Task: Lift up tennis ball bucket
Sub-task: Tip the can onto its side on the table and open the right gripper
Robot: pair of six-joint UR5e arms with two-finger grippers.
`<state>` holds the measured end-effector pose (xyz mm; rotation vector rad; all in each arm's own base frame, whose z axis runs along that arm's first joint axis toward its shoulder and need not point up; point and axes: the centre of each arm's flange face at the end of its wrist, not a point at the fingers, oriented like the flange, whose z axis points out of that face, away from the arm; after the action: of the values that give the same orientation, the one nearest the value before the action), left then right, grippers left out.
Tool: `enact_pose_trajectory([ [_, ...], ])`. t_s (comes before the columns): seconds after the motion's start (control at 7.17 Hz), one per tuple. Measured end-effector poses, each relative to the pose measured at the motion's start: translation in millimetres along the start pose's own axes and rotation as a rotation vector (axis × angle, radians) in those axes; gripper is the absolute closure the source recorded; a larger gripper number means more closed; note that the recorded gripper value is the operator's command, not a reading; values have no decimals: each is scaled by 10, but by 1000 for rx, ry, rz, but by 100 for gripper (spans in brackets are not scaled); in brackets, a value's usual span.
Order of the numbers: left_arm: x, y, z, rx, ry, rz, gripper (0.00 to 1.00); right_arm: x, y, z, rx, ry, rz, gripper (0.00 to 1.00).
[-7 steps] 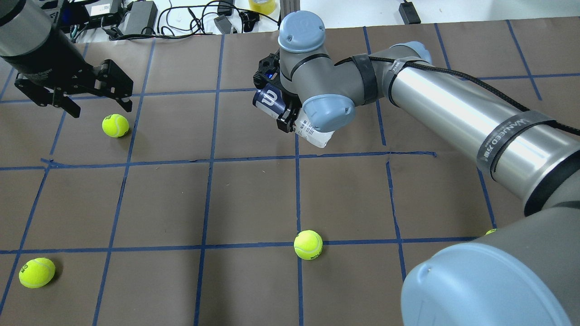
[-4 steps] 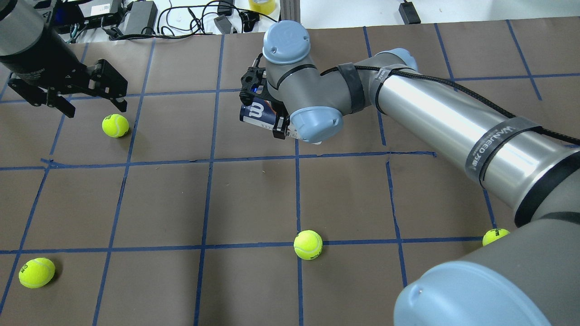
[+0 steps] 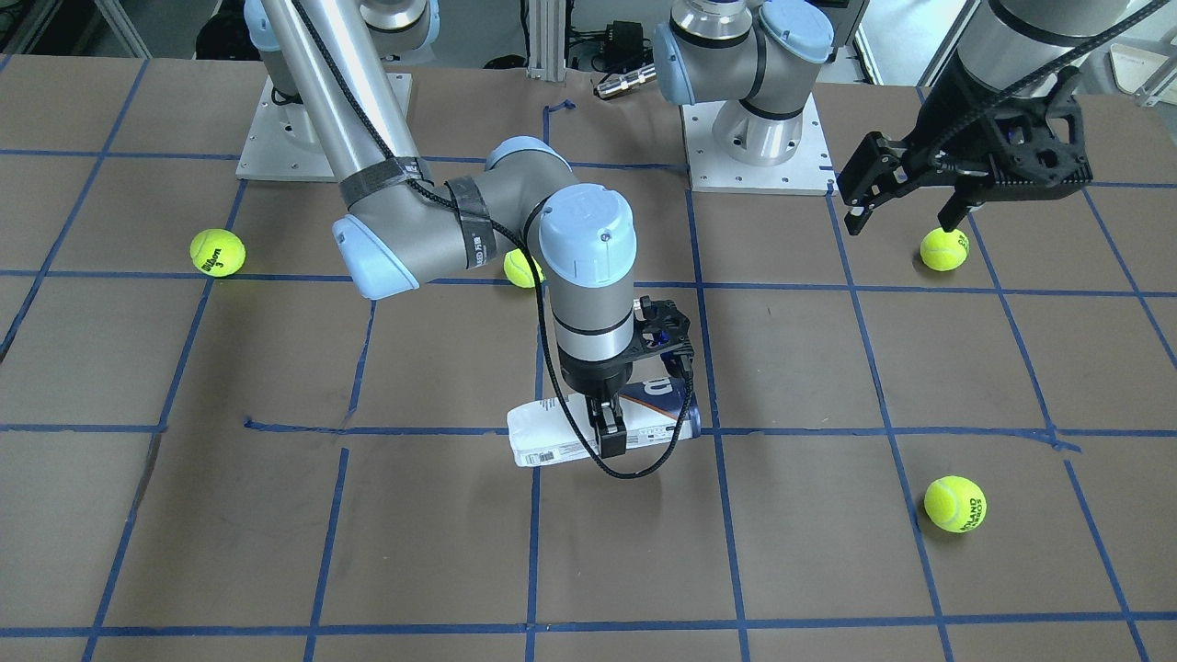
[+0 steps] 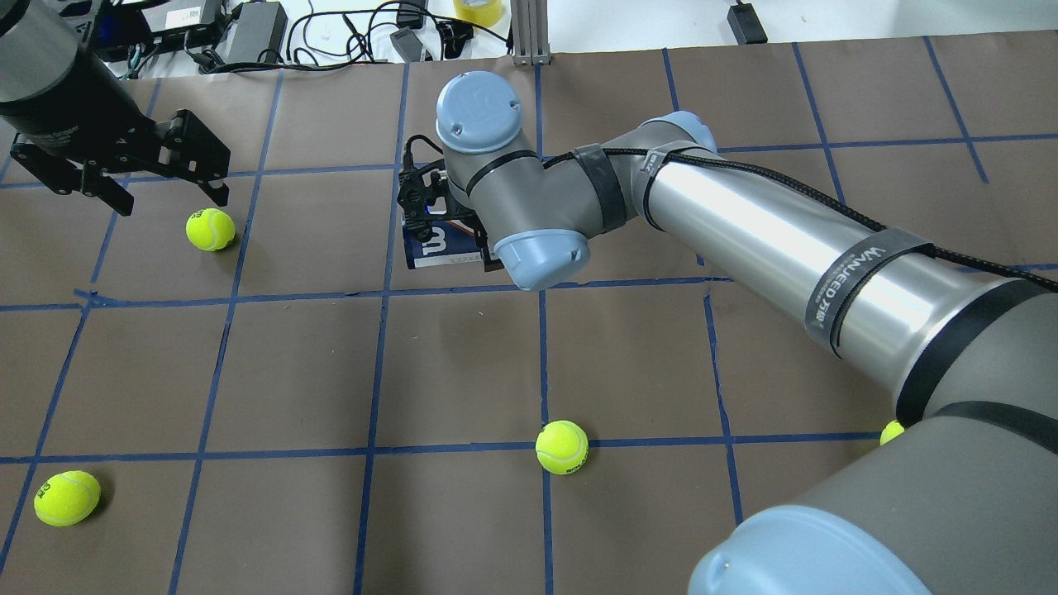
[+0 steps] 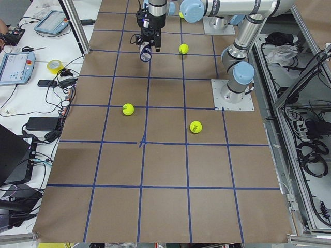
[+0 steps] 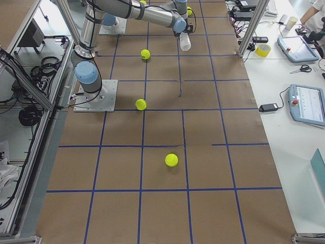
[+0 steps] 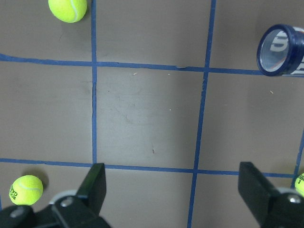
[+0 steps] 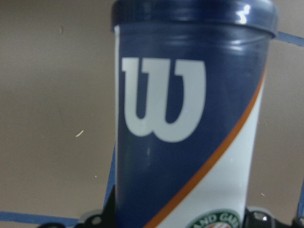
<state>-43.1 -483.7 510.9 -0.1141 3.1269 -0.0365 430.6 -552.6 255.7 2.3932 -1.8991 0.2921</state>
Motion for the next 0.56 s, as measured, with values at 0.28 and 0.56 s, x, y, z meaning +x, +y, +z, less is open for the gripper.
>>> enact_pose_trajectory([
  [0.28,1,2,10,-2,1,0,0,-78,-11,144,-4,-27,-21,27],
  [0.56,5,3,17,-3,5,0,0,-158,-50,279,-16,-49,40,22],
])
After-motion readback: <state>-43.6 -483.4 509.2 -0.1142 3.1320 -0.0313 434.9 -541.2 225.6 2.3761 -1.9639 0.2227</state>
